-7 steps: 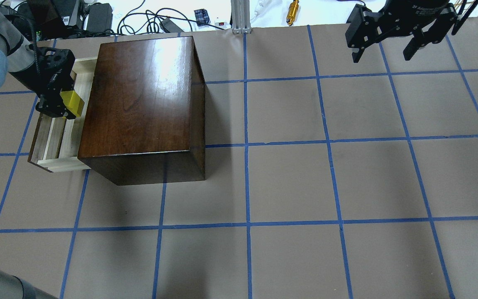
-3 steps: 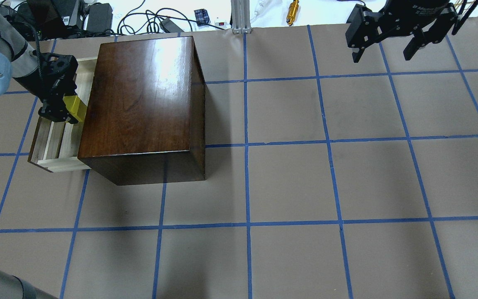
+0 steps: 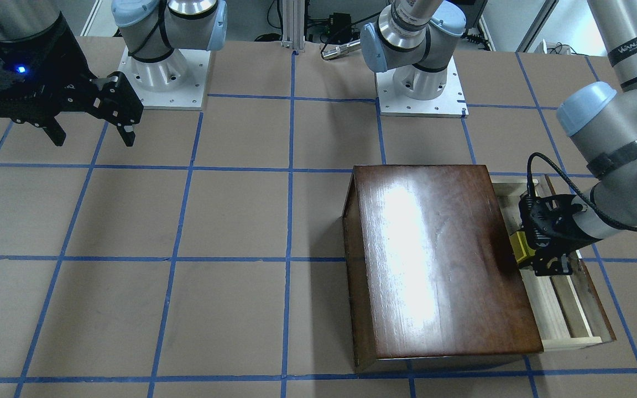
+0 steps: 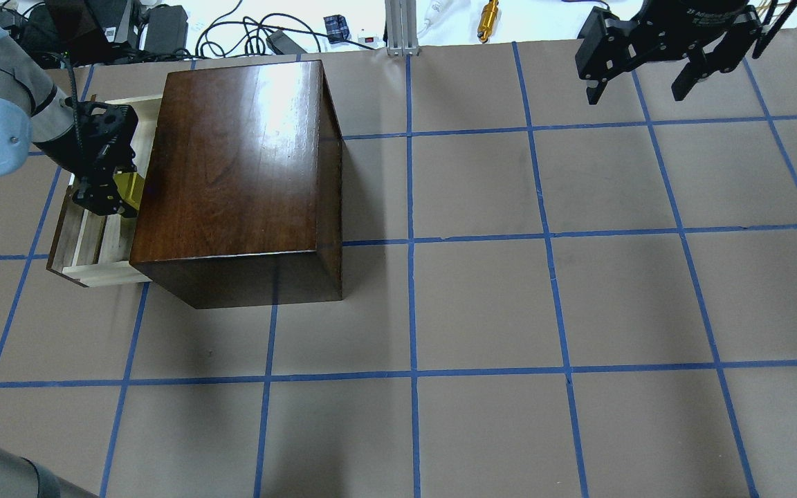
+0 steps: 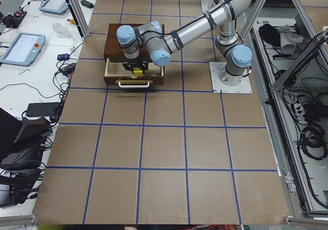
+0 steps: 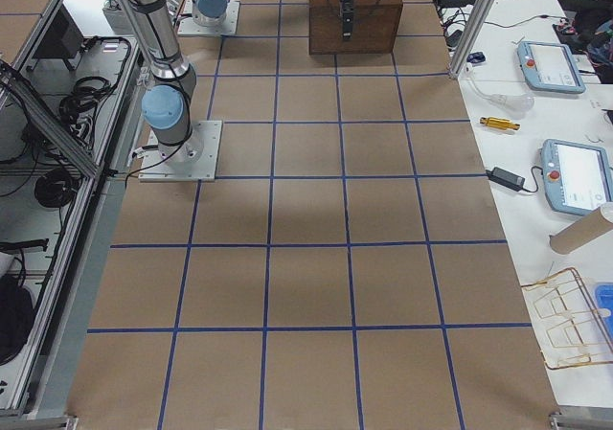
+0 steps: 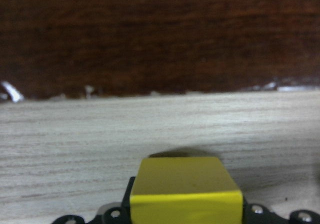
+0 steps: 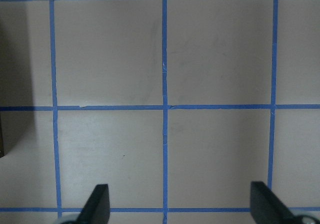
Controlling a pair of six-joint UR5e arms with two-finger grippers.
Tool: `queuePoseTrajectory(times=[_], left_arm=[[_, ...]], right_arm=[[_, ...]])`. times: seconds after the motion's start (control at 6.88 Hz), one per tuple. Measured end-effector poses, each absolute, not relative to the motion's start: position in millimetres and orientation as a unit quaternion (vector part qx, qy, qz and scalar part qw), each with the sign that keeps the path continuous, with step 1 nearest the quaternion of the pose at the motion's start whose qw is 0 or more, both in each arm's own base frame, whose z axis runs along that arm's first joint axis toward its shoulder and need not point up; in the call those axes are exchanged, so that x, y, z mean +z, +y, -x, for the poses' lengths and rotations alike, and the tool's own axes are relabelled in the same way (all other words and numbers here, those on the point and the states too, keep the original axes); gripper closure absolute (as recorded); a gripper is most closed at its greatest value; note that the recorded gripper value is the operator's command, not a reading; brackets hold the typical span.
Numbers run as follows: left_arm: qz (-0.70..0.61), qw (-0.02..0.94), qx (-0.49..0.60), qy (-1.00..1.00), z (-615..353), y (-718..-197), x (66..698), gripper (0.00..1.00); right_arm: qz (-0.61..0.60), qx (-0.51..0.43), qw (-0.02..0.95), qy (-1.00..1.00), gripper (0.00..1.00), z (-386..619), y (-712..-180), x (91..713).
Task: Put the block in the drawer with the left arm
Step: 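Lower the cube into the drawer and open the left gripper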
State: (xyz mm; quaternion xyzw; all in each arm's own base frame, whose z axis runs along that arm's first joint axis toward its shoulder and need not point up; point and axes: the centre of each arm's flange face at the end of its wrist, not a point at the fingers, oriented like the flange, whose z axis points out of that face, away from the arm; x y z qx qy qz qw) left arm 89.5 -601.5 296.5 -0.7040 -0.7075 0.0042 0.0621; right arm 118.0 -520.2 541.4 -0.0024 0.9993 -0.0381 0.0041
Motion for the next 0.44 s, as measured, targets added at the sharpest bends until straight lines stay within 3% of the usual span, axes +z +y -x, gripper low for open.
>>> queuePoseTrajectory(times=[0.44], left_arm=[[0.702, 0.054, 0.005, -0.71, -87, -598, 322, 0.0]], right_arm=[[0.002, -0.038, 0.004, 0.999, 0.0, -118, -520, 542]])
